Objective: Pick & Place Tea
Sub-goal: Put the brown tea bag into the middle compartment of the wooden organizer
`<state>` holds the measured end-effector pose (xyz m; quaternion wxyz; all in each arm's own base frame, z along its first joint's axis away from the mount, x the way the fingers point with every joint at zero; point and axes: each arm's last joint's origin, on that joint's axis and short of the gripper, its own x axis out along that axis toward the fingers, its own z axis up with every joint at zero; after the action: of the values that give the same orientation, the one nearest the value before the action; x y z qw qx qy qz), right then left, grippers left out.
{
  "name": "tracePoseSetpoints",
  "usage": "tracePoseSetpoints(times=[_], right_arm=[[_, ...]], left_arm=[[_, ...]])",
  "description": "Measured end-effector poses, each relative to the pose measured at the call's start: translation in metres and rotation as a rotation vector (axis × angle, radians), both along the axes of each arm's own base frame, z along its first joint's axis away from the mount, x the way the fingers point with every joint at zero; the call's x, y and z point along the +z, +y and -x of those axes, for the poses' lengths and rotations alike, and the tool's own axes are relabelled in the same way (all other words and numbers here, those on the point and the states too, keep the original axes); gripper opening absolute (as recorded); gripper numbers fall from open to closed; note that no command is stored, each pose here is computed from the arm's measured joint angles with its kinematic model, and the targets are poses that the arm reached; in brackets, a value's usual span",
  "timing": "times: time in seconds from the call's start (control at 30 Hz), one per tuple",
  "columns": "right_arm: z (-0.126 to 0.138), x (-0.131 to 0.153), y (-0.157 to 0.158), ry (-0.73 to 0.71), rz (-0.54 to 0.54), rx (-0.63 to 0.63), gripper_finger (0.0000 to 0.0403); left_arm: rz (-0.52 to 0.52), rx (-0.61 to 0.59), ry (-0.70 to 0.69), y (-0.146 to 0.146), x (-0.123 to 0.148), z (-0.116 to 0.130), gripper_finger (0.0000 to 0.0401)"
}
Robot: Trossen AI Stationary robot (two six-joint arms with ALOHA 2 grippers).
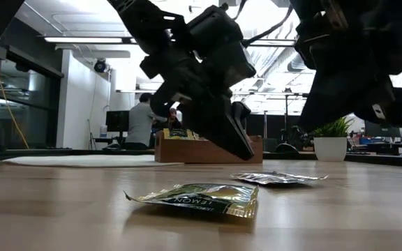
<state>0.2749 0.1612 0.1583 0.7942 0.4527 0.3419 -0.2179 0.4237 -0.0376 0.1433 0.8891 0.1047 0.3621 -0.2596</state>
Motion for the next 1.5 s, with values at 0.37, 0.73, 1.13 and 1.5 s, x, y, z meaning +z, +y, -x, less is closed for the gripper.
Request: tracePoseSetpoints(times=[0.37, 0.73, 1.13, 1.5], right_arm=[[-0.008, -0.02, 0.008, 0.009, -0.016, 0.046, 0.0], [-0.007, -0.021, 0.006, 0.026, -0.011, 0.027, 0.0], [-0.005, -0.023, 0.003, 0.063, -0.01, -0.001, 0.0], [-0.006, -0.024, -0.001, 0.073, -0.005, -0.013, 0.0]], left_arm=[[0.028, -0.046, 0.0, -0.007, 0.0, 0.001, 0.0], [0.018, -0.051, -0.008, -0.007, -0.002, 0.0, 0.0], [0.015, -0.065, -0.019, -0.007, -0.002, 0.0, 0.0], [0.014, -0.096, -0.028, -0.007, -0.002, 0.0, 0.0]])
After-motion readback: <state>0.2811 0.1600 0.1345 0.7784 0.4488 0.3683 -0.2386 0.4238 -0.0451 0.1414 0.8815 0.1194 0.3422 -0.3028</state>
